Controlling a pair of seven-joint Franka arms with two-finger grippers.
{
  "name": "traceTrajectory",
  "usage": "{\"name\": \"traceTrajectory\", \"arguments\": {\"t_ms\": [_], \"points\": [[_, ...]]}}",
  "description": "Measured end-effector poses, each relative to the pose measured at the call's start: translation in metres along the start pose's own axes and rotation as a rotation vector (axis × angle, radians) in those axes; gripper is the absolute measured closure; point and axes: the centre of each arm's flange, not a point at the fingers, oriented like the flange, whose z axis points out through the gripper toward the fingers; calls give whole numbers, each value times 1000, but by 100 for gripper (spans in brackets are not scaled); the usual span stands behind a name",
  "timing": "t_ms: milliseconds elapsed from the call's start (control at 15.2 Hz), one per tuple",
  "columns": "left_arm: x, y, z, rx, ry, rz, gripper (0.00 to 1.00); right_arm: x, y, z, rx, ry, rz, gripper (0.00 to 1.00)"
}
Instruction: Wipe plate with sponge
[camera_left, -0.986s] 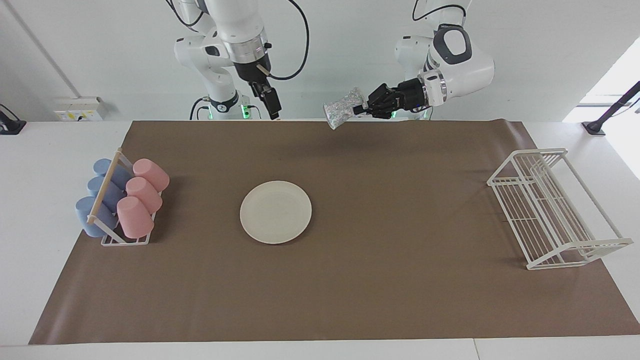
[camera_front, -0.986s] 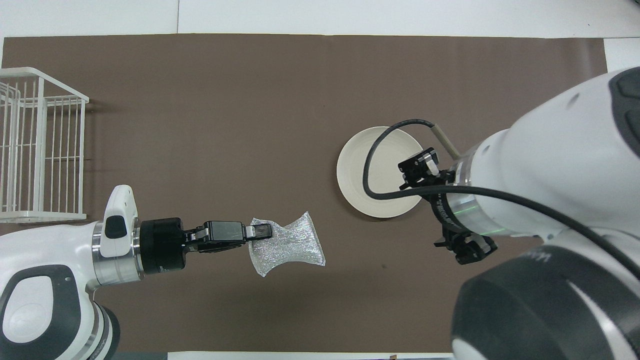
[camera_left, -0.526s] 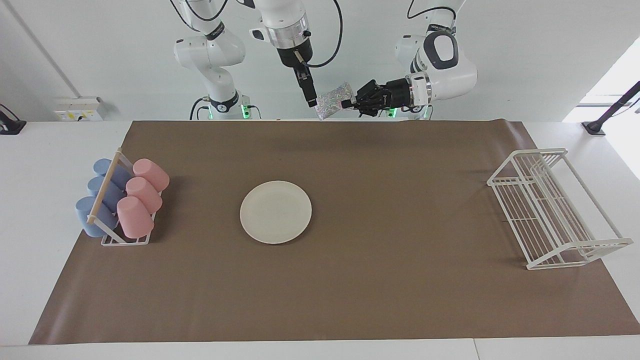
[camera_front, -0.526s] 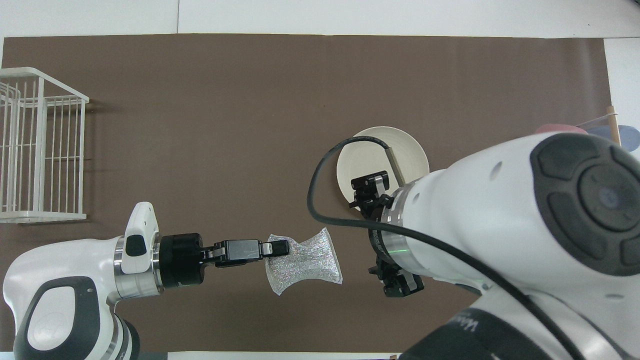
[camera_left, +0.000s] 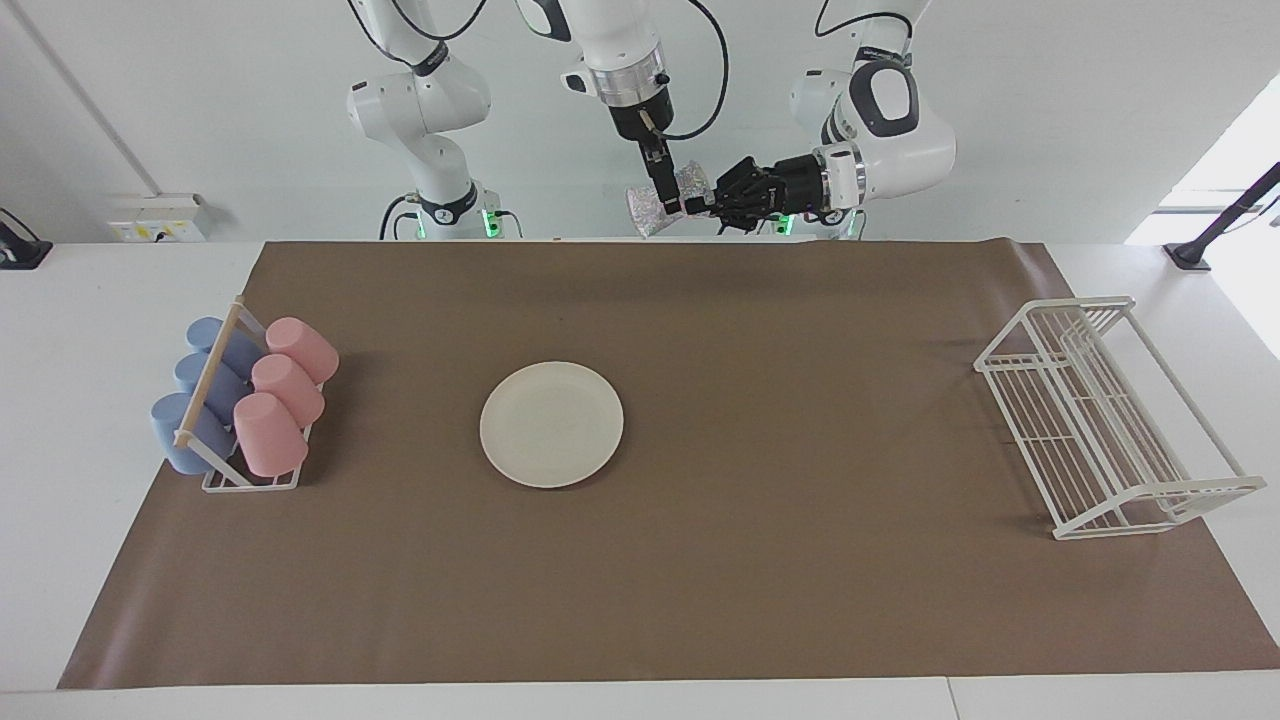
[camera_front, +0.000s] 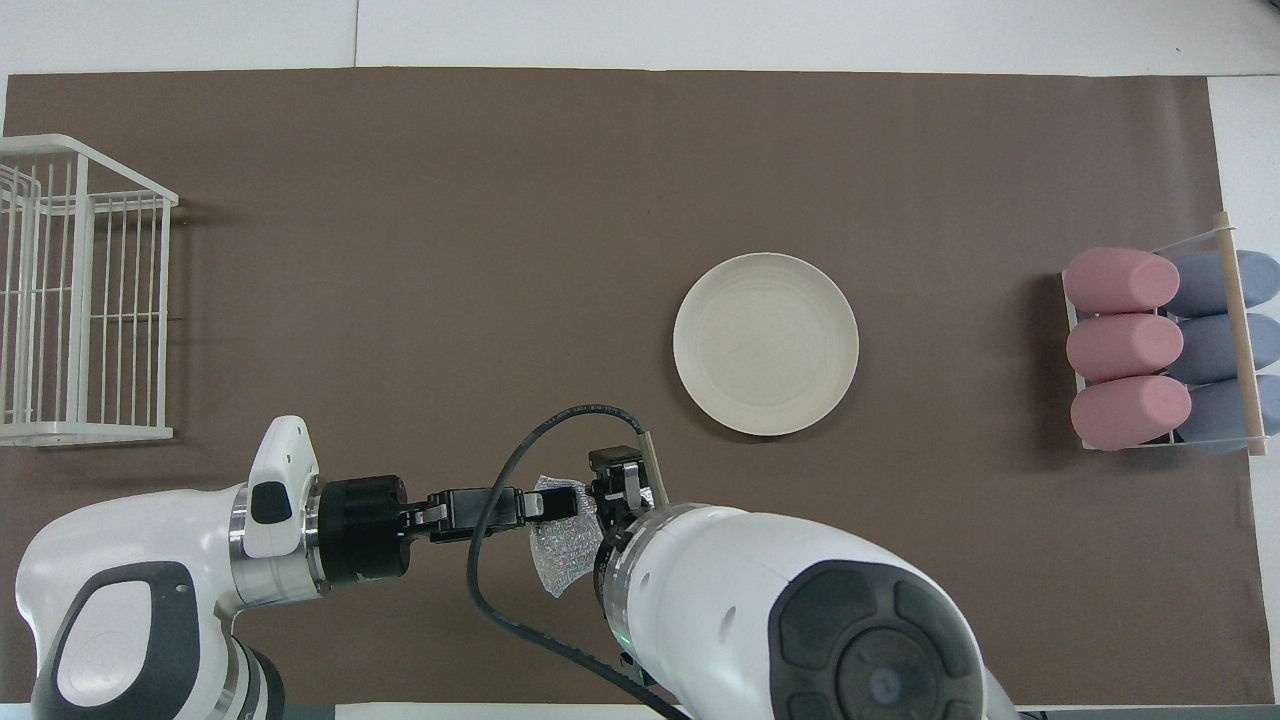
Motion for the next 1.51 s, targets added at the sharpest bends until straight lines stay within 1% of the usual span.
{"name": "traceTrajectory", "arguments": {"t_ms": [394,526,591,854,920,986,1051,1117,1314,1380,1511], "points": [[0,0,-1,-4,-5,-3,95,5,2,8,4,4,8,0],[0,-1,-1,-4,-6,-3,95,6,1,9,7,3,9,3],[0,-1,-1,-5,-6,-3,95,6,1,9,8,2,8,10],[-3,-3,1,-9,-25,-7,95,7,-1,8,14,-1,-2,56],[-4,-3,1,-10,-30,-8,95,7,-2,7,17,-2,-14,66],[-5,-3,2,-11,-34,-8,95,8,-2,7,18,-3,-25,75],[-6,-3,2,-13,-37,-8,95,8,-3,7,20,-4,-33,80],[-6,-3,2,-14,-39,-7,95,8,-3,7,22,-4,-37,88],[-7,-3,1,-12,-39,-5,95,8,-3,6,22,-4,-41,88],[-7,-3,1,-12,-39,-4,87,8,-2,7,21,-4,-42,90],[-7,-2,0,-12,-38,-7,67,7,-2,7,20,-3,-45,91]]}}
